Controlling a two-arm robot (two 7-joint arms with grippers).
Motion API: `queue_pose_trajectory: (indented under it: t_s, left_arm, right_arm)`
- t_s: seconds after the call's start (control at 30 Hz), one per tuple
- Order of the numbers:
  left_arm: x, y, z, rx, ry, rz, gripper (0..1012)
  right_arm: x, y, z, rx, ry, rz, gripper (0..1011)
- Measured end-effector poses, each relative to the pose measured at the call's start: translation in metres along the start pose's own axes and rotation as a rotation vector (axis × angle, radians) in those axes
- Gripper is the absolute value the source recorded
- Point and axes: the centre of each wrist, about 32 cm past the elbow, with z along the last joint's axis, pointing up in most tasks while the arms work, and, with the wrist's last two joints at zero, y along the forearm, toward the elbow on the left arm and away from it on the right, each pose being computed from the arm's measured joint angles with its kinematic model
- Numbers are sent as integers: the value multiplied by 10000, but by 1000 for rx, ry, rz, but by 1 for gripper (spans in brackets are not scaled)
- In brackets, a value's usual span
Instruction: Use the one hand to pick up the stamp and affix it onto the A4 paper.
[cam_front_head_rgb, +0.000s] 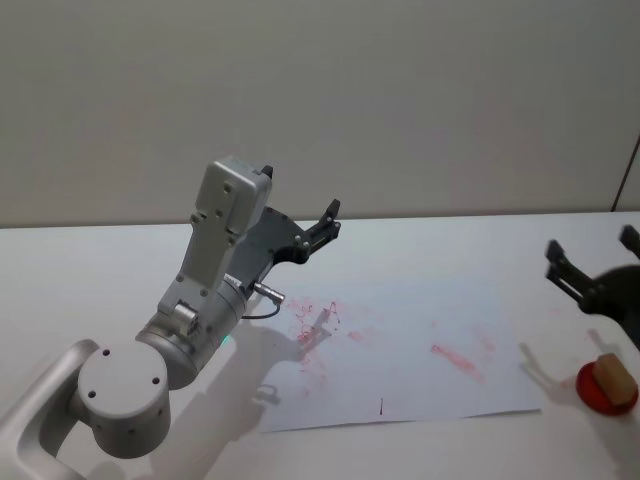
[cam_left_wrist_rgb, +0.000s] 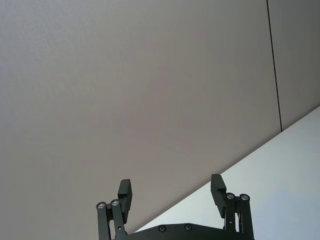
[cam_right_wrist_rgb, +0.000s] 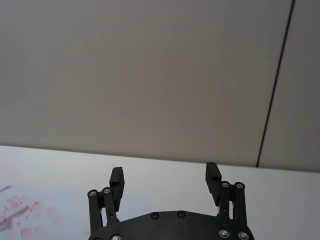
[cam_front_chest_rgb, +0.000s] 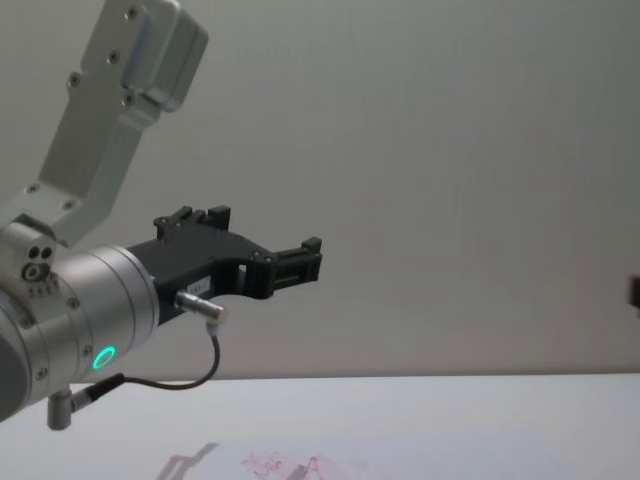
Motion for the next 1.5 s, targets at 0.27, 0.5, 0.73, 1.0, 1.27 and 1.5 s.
queue_pose_trajectory:
  t_s: [0.27, 0.5, 0.73, 1.0, 1.27, 1.5]
  left_arm:
    - [0, 0, 0, 0, 0, 0, 1001]
    - [0, 0, 0, 0, 0, 0, 1001]
    - [0, 0, 0, 0, 0, 0, 1001]
    - [0, 0, 0, 0, 0, 0, 1001]
    - [0, 0, 0, 0, 0, 0, 1001]
    - [0, 0, 0, 0, 0, 0, 1001]
  right_arm:
    - [205, -252, -90, -72, 13, -48, 1001]
    - [367, -369, -134, -143, 6, -41, 1001]
    - [485, -412, -163, -211, -4, 3, 1001]
    - [582, -442, -198, -285, -18, 50, 1001]
    - [612, -501, -247, -342, -29, 74, 1001]
    - [605, -530, -283, -370, -37, 92, 1001]
